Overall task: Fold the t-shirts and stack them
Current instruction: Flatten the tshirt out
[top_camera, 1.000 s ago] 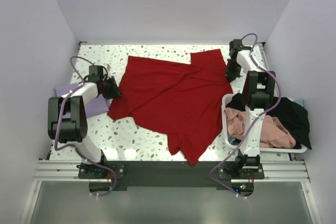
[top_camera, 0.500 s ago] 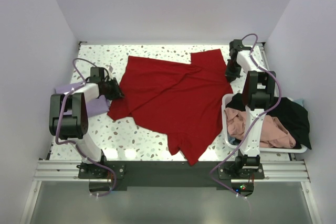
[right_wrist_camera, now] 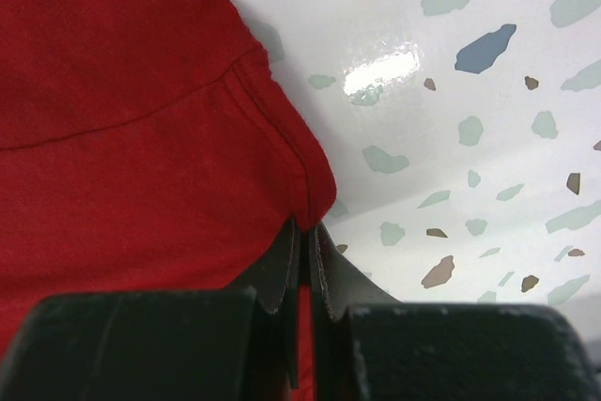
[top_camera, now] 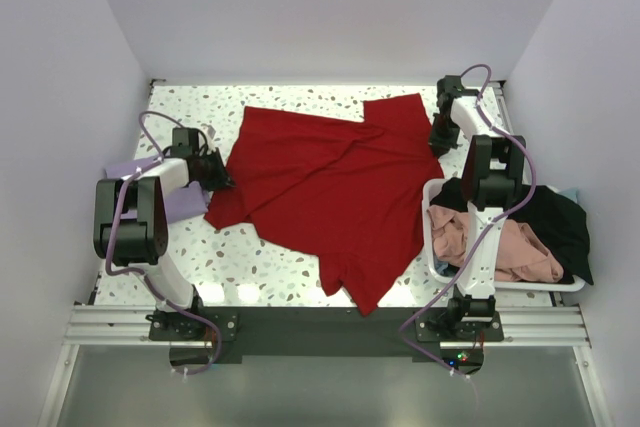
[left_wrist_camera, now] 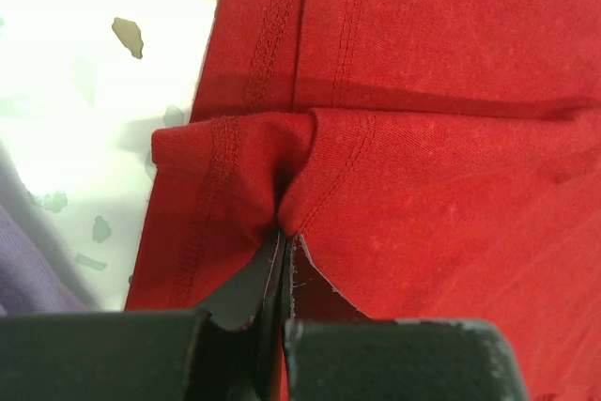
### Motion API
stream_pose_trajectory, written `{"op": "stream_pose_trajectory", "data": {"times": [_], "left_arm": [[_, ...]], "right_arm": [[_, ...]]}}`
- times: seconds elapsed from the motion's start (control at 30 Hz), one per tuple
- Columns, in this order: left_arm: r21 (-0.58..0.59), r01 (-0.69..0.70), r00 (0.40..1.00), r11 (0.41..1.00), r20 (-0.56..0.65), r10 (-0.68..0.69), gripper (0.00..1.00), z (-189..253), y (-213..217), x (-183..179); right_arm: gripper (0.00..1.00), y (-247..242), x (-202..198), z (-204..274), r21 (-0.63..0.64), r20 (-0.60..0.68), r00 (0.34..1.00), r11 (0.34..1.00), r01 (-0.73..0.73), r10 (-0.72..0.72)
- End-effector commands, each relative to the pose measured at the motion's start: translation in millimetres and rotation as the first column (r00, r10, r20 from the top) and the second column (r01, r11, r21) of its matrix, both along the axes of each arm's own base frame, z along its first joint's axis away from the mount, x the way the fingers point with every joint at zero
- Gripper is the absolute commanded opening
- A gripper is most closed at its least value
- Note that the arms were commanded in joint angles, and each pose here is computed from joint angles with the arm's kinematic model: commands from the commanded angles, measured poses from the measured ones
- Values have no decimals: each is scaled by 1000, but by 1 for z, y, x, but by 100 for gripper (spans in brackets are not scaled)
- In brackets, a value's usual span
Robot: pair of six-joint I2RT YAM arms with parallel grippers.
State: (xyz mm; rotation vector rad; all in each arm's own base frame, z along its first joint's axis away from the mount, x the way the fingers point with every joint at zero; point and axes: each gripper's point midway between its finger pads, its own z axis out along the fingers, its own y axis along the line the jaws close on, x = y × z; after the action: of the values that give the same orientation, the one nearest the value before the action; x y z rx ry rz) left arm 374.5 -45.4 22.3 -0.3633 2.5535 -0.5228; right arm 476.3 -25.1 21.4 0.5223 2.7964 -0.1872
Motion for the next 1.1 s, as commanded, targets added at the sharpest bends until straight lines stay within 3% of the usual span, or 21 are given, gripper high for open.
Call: {"op": "stream_pose_trajectory", "data": {"times": [0.0,0.6,1.07], "left_arm": [[1,-13,998,1000,67,13,0,30,3,18],[111,-26,990,993,142,10,0,76,24,62],[178,24,985,984,162,-54,0,62,33,117]], "right_arm": [[0,-10,-4,15,-33,3,1000,999,24,-24],[0,-27,10,27,-111,24,998,992,54,-52],[0,-34,22,31,-125,39,997,990,69,-65]]}}
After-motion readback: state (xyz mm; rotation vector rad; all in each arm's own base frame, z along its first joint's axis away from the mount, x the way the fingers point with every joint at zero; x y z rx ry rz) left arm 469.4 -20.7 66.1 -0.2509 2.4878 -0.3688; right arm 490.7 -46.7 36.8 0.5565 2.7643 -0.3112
